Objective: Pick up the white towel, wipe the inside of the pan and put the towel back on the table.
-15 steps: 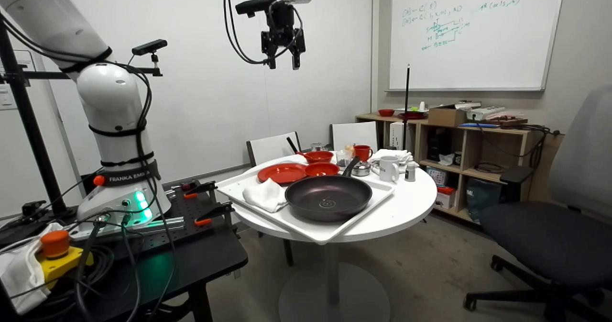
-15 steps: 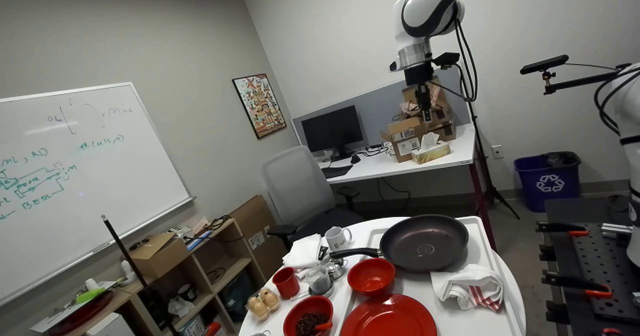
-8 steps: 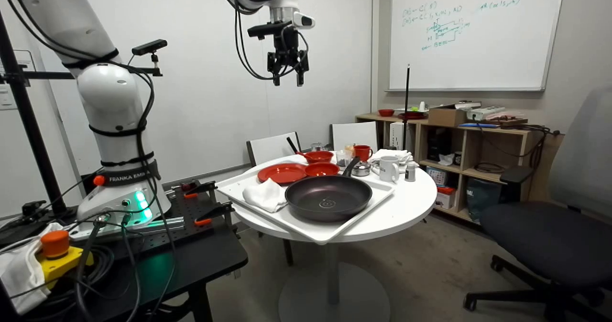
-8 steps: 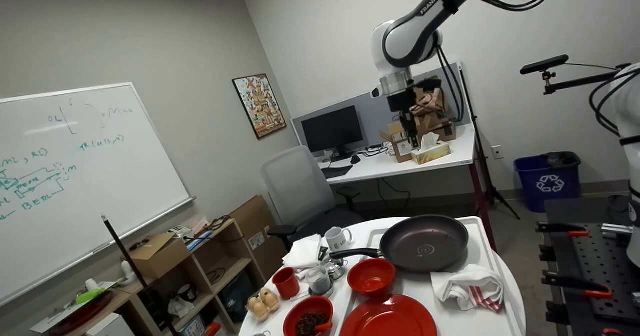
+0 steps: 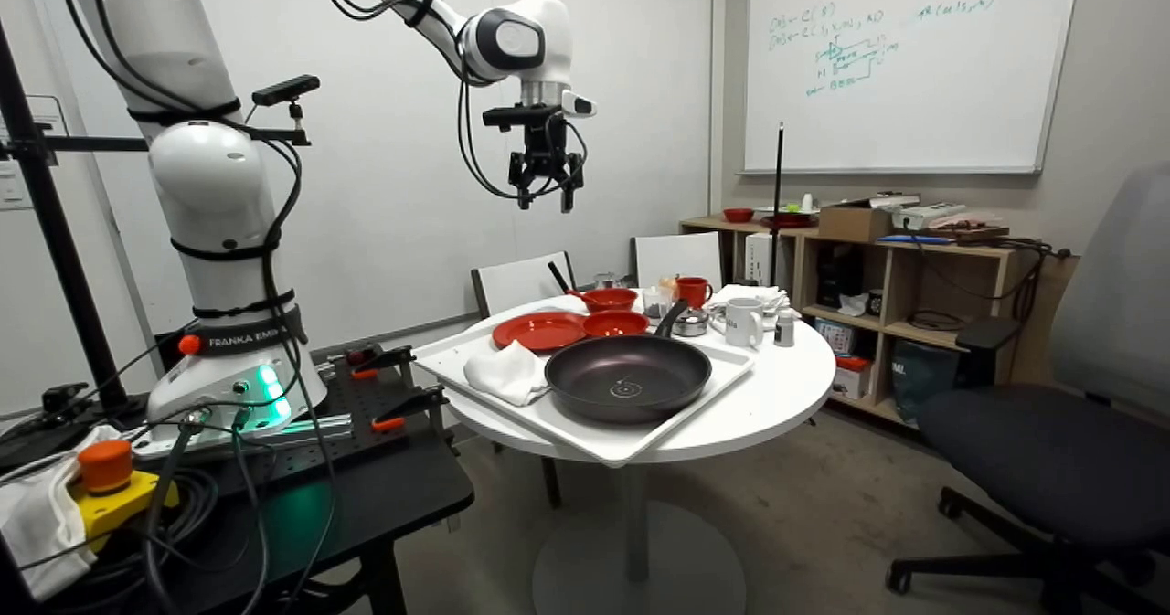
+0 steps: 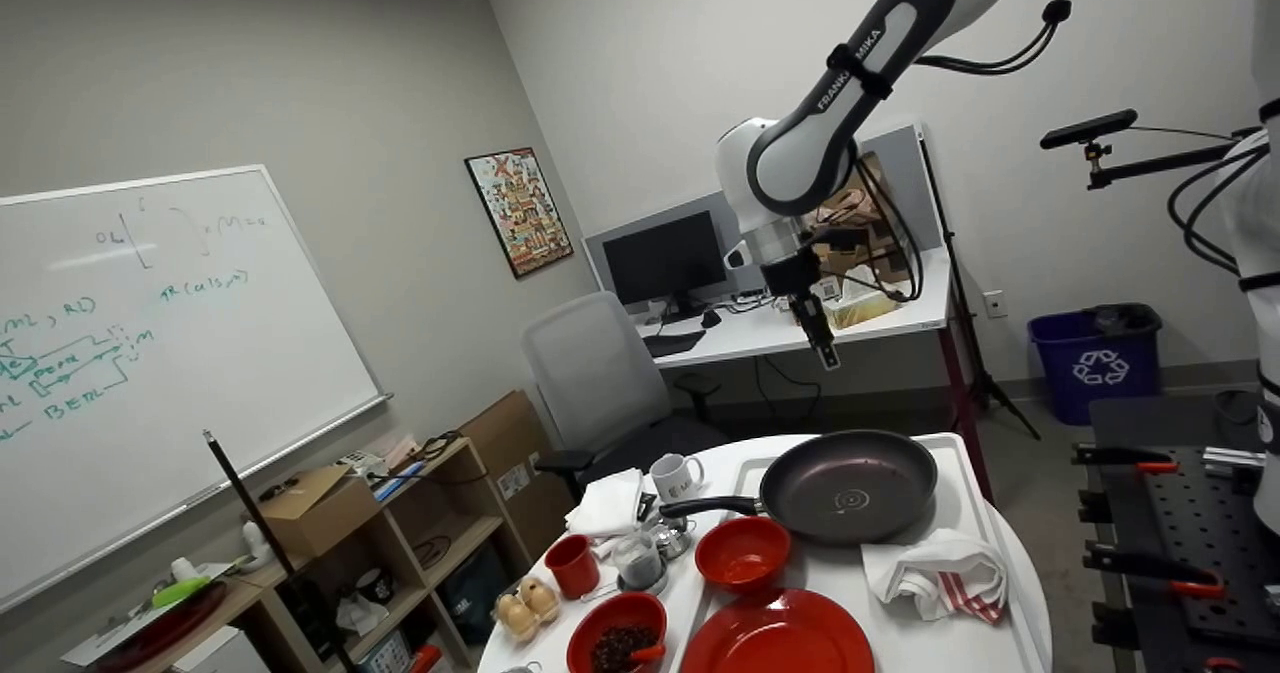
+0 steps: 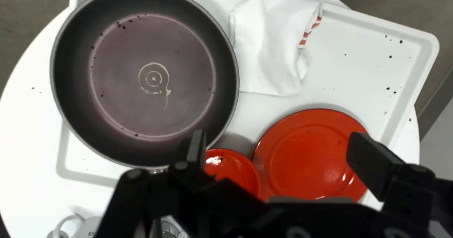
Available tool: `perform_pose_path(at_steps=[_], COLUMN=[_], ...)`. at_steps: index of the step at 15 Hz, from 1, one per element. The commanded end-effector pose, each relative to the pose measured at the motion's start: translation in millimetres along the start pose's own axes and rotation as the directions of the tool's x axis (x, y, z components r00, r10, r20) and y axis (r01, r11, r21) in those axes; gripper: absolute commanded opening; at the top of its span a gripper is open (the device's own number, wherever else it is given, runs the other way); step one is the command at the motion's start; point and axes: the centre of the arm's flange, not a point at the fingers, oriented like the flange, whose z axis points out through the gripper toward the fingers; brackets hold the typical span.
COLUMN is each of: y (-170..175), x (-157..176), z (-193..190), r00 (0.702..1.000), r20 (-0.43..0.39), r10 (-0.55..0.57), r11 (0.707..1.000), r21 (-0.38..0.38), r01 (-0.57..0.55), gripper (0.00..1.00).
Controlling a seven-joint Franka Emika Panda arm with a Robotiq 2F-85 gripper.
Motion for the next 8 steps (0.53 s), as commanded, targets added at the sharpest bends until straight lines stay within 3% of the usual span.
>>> perform_pose_path(at_steps=[1, 8], y=[-13.6, -37.1], x=[4.5, -5.2], z=[35.4, 105.2], r00=[1.000, 0.999], r20=[-0.002, 0.002], r10=[-0.015, -0.041], r11=[1.000, 0.999], r21=[0.010, 0.022], r01=[0.015, 0.040], gripper=[1.00, 1.00])
